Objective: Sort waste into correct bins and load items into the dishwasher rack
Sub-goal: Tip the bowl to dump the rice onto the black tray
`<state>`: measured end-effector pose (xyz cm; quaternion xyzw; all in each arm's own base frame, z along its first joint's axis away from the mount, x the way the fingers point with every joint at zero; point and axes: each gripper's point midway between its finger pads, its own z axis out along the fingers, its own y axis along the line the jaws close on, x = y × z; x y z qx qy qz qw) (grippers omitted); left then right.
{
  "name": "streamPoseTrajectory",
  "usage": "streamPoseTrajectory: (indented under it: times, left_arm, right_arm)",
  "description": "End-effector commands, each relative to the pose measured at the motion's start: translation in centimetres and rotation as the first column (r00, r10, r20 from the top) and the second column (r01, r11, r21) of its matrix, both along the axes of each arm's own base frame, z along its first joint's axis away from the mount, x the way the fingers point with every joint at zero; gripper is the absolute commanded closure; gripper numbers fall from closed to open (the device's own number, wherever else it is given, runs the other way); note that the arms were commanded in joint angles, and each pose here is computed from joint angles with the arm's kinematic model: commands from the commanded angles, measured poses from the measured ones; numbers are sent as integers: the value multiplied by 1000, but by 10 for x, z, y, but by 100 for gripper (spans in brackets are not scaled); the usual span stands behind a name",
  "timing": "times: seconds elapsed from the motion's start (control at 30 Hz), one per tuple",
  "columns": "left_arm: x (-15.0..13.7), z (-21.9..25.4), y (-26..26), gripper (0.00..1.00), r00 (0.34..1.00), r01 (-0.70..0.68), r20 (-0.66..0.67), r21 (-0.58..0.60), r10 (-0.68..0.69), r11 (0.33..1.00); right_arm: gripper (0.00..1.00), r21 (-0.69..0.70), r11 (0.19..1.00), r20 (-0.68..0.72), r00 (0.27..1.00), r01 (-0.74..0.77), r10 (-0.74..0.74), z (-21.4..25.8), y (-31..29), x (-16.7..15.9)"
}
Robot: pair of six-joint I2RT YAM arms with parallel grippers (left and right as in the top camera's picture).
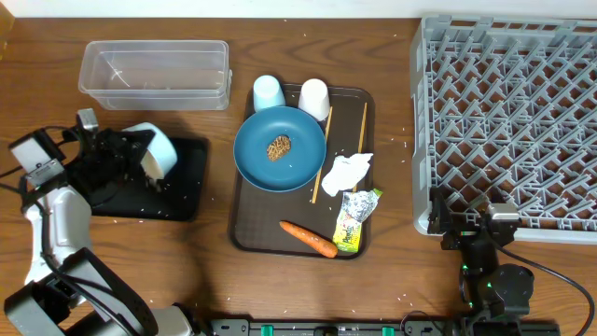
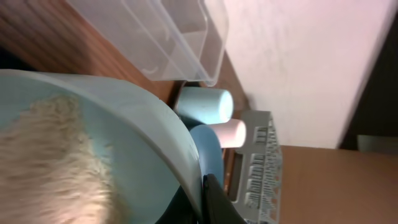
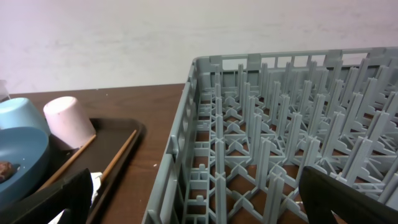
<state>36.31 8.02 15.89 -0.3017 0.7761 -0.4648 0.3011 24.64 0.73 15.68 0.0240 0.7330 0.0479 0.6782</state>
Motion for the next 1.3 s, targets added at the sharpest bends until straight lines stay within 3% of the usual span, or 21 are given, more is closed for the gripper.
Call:
streamPoseTrajectory:
  times: [0.0,0.43,0.7,1.0,1.27]
  left_arm:
    - [1,19,-3,94,994,67,87,-72,-61,995]
    - [-1,5,-6,94,982,165,133,-271,-132,948]
    - [-12,14,18,94,985,126,152,-349,-76,929]
    - [-14,16,21,94,997,69,54,-470,-50,880]
    - [-11,18,22,94,995,83,79,-442,-53,893]
  right_arm:
    - [1,-10,1000,-3,1000,16,-16,-1,-4,0]
    - [1,-9,1000,-3,1000,15,-15,-1,-4,0]
    - [1,-9,1000,-3,1000,15,-15,-1,-4,0]
    - [1,-9,1000,-3,1000,15,-15,-1,-4,0]
    - [1,-10,1000,-3,1000,16,-16,-1,-4,0]
